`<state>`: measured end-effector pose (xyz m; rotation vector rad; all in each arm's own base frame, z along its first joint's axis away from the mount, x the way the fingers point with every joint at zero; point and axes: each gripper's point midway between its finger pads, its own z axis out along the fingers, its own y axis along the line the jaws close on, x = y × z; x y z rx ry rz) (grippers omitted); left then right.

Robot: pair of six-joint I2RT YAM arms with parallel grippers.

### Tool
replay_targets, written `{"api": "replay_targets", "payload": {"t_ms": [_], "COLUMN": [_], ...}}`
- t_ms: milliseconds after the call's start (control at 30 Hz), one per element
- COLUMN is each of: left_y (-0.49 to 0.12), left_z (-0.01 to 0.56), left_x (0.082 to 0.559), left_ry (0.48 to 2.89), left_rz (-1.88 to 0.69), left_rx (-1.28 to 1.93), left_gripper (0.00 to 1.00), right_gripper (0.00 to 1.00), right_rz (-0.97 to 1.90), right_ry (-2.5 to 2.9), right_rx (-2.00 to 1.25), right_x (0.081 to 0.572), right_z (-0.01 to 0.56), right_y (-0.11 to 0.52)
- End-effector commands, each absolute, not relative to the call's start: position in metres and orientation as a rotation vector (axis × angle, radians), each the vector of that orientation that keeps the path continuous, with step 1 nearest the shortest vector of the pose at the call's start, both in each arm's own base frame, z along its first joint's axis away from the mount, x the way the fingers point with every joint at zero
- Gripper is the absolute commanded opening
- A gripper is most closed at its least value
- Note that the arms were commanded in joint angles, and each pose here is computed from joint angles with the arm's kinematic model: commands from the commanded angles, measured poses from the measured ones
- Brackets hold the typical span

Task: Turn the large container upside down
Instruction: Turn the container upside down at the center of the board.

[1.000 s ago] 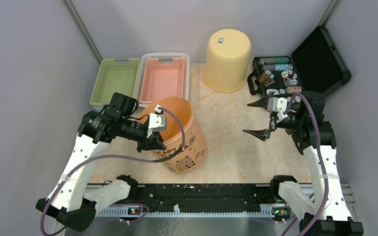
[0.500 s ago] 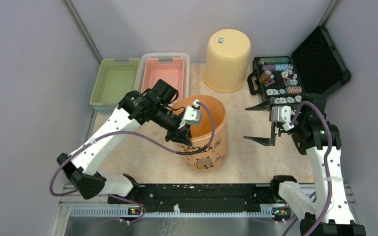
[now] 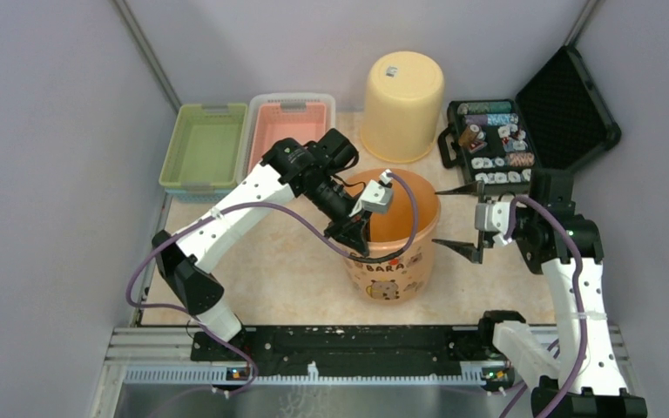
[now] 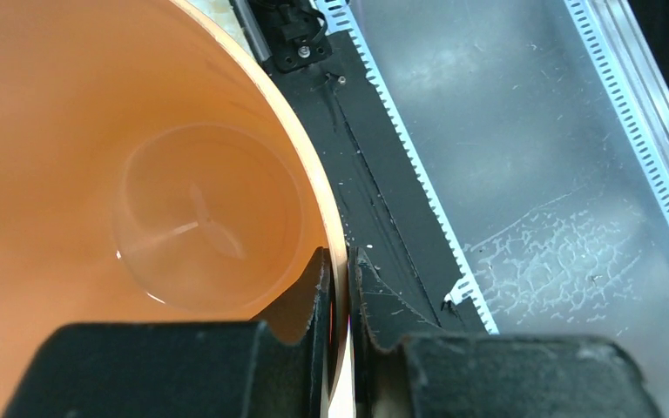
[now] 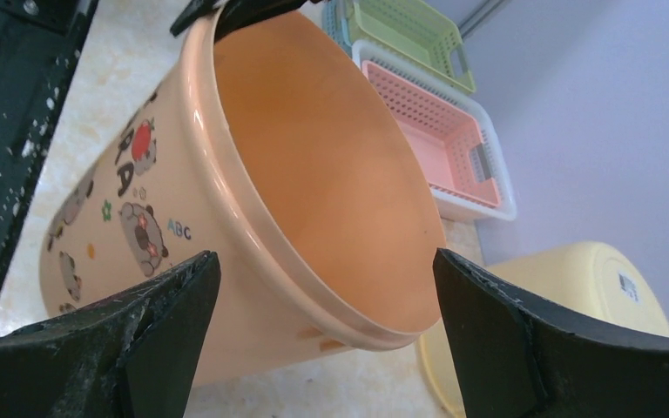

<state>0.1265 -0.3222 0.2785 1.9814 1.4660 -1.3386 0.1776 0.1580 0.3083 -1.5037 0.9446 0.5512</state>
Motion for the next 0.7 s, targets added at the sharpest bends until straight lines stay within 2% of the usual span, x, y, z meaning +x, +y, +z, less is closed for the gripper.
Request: {"api": "replay_targets", "payload": {"t_ms": [0,300,667], "left_y": [-0.324,-0.325,-0.324], "left_z": [0.294,0.285,0.277], "left_x": [0.113,0.113,0.113], "left_ry": [1.390,1.416,1.430], "left_rz": [-1.453,-1.471,-1.477], "left_rx": [1.975,1.980,1.990], "left_gripper": [0.08,0.08,0.08], "right_gripper": [0.89,0.79,0.55], "right_rz": [0.391,0.259,0.235], "right_ry": [0.829,0.780,0.652], "right_rx": [-1.626,-1.729,-1.782], "right_x": [0.179,0.186,0.178], "right_z": [0.295,0.284,0.291], "right_y": [0.154,0.146,0.151]}}
